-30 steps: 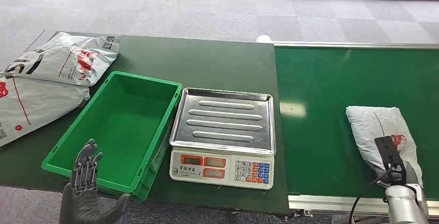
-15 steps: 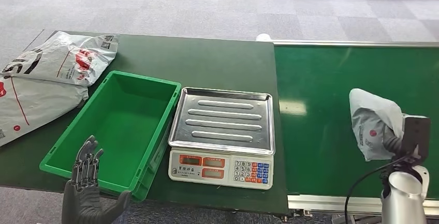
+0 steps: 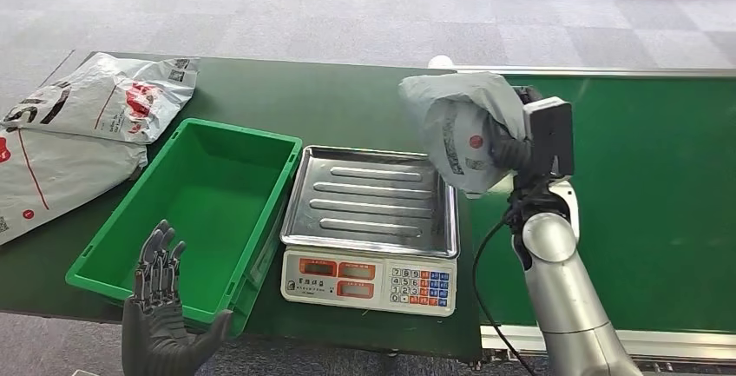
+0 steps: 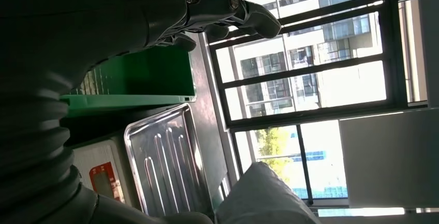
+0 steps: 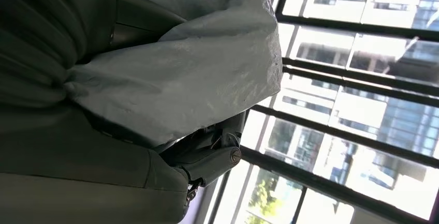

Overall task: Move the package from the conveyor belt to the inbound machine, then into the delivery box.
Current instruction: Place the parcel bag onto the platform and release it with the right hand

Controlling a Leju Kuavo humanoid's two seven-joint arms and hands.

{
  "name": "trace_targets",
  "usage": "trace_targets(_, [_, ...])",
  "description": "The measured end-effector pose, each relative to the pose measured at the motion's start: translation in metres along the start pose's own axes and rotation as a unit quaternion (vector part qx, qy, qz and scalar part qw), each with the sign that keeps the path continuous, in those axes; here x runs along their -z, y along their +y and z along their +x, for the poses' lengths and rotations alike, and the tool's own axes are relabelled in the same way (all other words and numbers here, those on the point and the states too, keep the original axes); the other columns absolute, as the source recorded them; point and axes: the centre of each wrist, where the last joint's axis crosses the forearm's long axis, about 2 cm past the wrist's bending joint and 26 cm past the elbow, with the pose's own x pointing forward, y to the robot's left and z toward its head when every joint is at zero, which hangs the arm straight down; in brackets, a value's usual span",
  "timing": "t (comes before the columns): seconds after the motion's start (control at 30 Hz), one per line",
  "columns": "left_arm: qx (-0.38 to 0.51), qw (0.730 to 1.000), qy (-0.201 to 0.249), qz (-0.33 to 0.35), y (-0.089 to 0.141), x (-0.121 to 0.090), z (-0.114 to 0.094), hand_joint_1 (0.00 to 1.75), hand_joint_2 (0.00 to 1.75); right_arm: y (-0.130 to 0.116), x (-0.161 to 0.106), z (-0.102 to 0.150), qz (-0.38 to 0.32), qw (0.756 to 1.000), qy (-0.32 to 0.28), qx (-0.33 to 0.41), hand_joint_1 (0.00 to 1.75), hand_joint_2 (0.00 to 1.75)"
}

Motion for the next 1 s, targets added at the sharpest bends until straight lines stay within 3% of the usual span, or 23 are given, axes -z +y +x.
trace_targets(0.1, [-0.004,1.0,0.004,-0.009,-0.002,0.0,-0.001,0.0,1.75,0.023,0.014,0.01,0.028,0.999,0.023,0.012,1.75,1.75])
trace_targets(0.27, [-0.005,1.0,0.008,-0.018,-0.002,-0.001,-0.002,0.0,1.75,0.037,0.024,0.015,0.047,0.998,0.036,0.017,1.75,1.75])
trace_targets(0.4, [-0.007,1.0,0.014,-0.021,-0.002,0.0,-0.002,0.0,1.75,0.047,0.03,0.014,0.093,0.991,0.093,-0.004,0.02,1.75])
trace_targets(0.53, [-0.008,0.999,0.02,-0.028,-0.001,0.002,-0.002,0.0,1.75,0.07,0.032,0.007,0.193,0.967,0.152,-0.067,0.0,0.0])
trace_targets(0.67, [-0.006,0.999,0.025,-0.037,-0.001,0.003,-0.002,0.0,1.75,0.095,0.025,0.004,0.283,0.94,0.167,-0.096,0.0,0.0])
trace_targets(1.0, [0.002,0.998,0.024,-0.05,-0.001,0.002,0.001,0.0,1.75,0.127,0.011,0.015,0.384,0.913,0.137,-0.019,0.0,0.0])
